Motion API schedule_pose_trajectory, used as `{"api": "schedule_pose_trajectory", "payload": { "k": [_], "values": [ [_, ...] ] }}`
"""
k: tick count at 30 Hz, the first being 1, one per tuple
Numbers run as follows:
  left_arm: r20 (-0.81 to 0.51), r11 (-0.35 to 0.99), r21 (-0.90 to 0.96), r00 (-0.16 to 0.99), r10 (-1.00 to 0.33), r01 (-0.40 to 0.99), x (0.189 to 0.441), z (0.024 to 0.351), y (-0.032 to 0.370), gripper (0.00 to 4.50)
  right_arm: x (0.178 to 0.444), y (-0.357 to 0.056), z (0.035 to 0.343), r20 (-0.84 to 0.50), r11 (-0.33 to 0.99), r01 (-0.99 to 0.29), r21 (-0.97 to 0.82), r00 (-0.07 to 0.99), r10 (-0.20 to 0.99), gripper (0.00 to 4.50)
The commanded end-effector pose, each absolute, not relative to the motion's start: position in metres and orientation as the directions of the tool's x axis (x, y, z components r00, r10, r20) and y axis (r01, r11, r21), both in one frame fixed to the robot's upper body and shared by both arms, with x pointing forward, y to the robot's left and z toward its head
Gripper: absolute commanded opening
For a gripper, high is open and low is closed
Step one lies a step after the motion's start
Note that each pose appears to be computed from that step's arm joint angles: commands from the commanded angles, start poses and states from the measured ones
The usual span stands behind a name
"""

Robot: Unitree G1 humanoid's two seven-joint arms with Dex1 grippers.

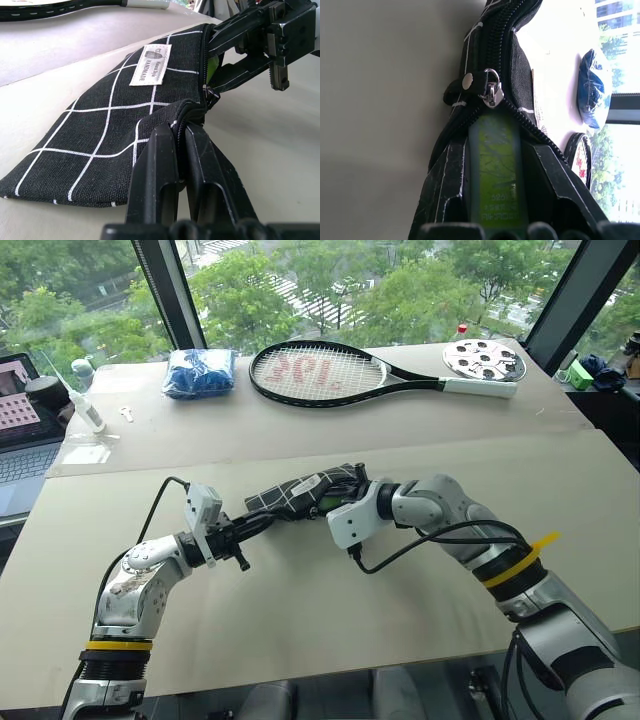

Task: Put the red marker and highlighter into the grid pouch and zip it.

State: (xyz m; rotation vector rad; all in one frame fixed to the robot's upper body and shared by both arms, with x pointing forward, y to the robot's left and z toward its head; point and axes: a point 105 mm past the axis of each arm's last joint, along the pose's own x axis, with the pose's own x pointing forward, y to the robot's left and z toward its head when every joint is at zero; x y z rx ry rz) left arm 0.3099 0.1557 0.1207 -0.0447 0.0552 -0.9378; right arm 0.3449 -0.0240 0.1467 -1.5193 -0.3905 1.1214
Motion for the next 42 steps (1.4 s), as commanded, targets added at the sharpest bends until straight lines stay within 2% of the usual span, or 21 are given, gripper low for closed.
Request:
{"api": "schedule_pose_trajectory", "payload": {
  "k": [1, 3, 4, 5, 9, 13, 16, 18, 22, 24, 27, 30, 35, 42],
  "values": [
    [0.012, 0.572, -0.015, 0.572, -0.82, 0.82, 0.309, 0.134, 0.151, 0.0, 0.342, -0.019, 0.164, -0.37, -0.211, -0.363, -0.908, 0.454, 0.81, 2.05],
    [0.012, 0.575, -0.016, 0.575, -0.818, 0.818, 0.307, 0.134, 0.152, 0.0, 0.35, -0.033, 0.17, -0.368, -0.15, -0.428, -0.891, 0.49, 0.79, 2.59],
    [0.012, 0.577, -0.017, 0.577, -0.817, 0.817, 0.307, 0.134, 0.152, 0.0, 0.356, -0.041, 0.176, -0.361, -0.095, -0.472, -0.877, 0.515, 0.778, 3.05],
    [0.011, 0.578, -0.017, 0.578, -0.816, 0.816, 0.307, 0.134, 0.152, 0.0, 0.359, -0.048, 0.184, -0.345, -0.051, -0.495, -0.867, 0.523, 0.779, 3.25],
    [0.011, 0.581, -0.018, 0.581, -0.814, 0.814, 0.306, 0.133, 0.153, 0.0, 0.37, -0.08, 0.225, -0.217, 0.15, -0.516, -0.843, 0.582, 0.784, 3.25],
    [0.022, 0.587, -0.027, 0.588, -0.809, 0.809, 0.307, 0.135, 0.155, 0.0, 0.364, -0.117, 0.241, -0.168, 0.29, -0.595, -0.75, 0.596, 0.785, 3.25],
    [0.04, 0.593, -0.041, 0.594, -0.803, 0.804, 0.308, 0.139, 0.158, 0.0, 0.343, -0.135, 0.22, -0.219, 0.383, -0.77, -0.511, 0.547, 0.808, 3.25],
    [0.041, 0.592, -0.043, 0.593, -0.804, 0.805, 0.309, 0.14, 0.158, 0.0, 0.331, -0.137, 0.197, -0.252, 0.431, -0.838, -0.334, 0.52, 0.816, 3.25],
    [0.055, 0.59, -0.048, 0.592, -0.804, 0.806, 0.312, 0.144, 0.158, 0.0, 0.315, -0.125, 0.163, -0.289, 0.458, -0.871, -0.175, 0.491, 0.822, 3.25],
    [0.08, 0.588, -0.058, 0.591, -0.803, 0.807, 0.314, 0.151, 0.157, 0.0, 0.315, -0.109, 0.148, -0.277, 0.489, -0.867, -0.094, 0.494, 0.824, 3.25],
    [0.095, 0.584, -0.066, 0.587, -0.804, 0.809, 0.315, 0.157, 0.156, 0.0, 0.32, -0.086, 0.134, -0.278, 0.508, -0.858, -0.077, 0.508, 0.815, 3.25],
    [0.089, 0.581, -0.066, 0.585, -0.806, 0.811, 0.315, 0.157, 0.156, 0.0, 0.326, -0.061, 0.135, -0.241, 0.528, -0.849, -0.035, 0.52, 0.82, 3.25],
    [0.074, 0.576, -0.067, 0.579, -0.812, 0.815, 0.312, 0.153, 0.153, 0.0, 0.334, -0.022, 0.139, -0.21, 0.516, -0.854, -0.07, 0.518, 0.829, 3.25],
    [0.068, 0.576, -0.063, 0.579, -0.812, 0.815, 0.312, 0.152, 0.153, 0.0, 0.339, -0.007, 0.151, -0.169, 0.514, -0.857, -0.04, 0.512, 0.842, 3.25]
  ]
}}
